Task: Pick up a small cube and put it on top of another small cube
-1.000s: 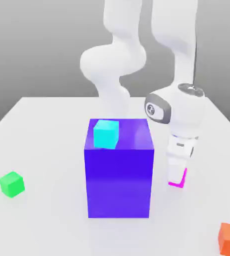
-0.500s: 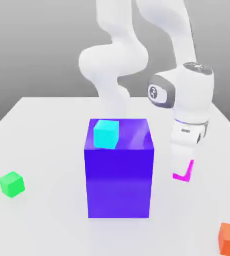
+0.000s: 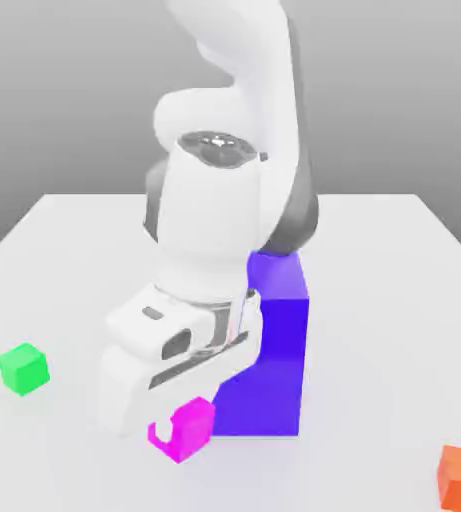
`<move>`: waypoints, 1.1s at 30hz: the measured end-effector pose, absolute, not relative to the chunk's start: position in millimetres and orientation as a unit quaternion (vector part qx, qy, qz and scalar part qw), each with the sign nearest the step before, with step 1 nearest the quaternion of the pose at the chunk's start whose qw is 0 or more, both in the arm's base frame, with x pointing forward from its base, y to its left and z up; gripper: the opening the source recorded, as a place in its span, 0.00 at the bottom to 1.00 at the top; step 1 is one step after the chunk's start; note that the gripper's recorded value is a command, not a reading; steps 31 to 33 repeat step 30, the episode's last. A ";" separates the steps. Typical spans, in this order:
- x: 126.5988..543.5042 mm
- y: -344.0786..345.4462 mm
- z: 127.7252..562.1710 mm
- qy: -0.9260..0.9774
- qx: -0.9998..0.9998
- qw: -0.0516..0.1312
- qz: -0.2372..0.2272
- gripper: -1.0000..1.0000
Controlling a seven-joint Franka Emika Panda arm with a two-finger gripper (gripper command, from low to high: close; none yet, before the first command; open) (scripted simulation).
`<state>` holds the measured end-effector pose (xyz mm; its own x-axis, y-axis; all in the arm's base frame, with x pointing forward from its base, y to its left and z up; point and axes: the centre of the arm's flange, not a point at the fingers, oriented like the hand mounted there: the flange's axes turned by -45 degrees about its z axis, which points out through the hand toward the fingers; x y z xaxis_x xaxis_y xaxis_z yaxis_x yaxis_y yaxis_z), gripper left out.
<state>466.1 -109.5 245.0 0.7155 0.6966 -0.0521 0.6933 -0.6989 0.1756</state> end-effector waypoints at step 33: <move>270.9 -314.2 184.8 0.158 0.987 0.001 0.001 1.00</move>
